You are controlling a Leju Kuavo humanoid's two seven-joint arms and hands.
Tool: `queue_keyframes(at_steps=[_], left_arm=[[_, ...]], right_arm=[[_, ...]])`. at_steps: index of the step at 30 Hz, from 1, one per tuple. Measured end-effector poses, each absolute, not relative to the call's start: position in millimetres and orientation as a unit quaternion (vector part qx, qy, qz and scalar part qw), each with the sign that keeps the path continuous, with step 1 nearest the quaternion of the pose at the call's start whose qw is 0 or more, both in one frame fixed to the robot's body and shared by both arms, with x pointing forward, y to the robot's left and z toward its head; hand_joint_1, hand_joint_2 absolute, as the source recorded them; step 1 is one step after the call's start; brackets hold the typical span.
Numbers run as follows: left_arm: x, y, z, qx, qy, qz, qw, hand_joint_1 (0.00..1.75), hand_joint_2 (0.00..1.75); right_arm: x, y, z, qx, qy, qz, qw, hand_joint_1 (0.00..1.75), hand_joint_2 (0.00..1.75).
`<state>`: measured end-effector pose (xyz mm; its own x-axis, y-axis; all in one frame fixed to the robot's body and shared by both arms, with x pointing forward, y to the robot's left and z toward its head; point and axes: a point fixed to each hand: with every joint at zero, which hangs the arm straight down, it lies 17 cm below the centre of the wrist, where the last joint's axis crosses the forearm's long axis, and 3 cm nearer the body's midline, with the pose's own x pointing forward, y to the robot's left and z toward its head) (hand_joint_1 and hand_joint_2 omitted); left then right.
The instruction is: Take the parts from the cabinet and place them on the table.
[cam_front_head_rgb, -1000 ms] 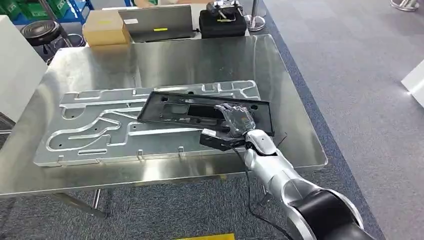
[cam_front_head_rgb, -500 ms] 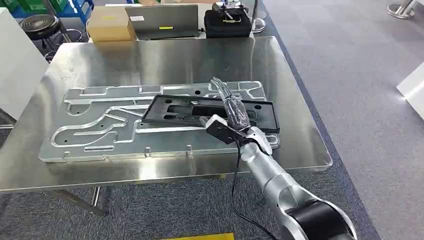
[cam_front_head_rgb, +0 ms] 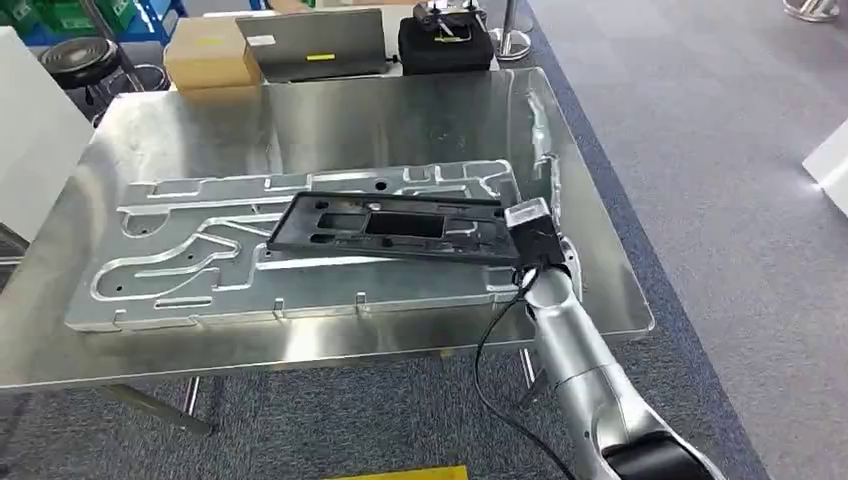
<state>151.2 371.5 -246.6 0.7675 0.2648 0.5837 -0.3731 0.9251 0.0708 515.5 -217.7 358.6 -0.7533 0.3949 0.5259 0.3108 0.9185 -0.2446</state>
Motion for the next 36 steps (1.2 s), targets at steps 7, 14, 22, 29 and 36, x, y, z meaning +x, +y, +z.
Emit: queue_keyframes(at_steps=[7, 14, 22, 29, 36], left_arm=[[131, 375, -252, 0.102, -0.278, 0.198, 0.935, 0.0, 0.0], [133, 370, -252, 0.1, -0.279, 0.197, 0.935, 0.0, 0.0], [135, 367, -252, 0.095, -0.279, 0.192, 0.936, 0.0, 0.0], [129, 362, -254, 0.092, -0.27, 0.199, 0.937, 0.0, 0.0], [127, 357, -255, 0.089, -0.266, 0.202, 0.939, 0.0, 0.0]], right_arm=[[414, -353, 393, -0.299, -0.928, -0.046, 0.216, 0.0, 0.0], [366, -415, 361, -0.375, -0.896, -0.037, 0.235, 0.0, 0.0], [349, -432, 331, -0.407, -0.874, -0.02, 0.266, 0.0, 0.0], [344, -445, 294, -0.434, -0.846, 0.007, 0.309, 0.0, 0.0], [338, -474, 224, -0.459, -0.798, 0.021, 0.391, 0.0, 0.0]])
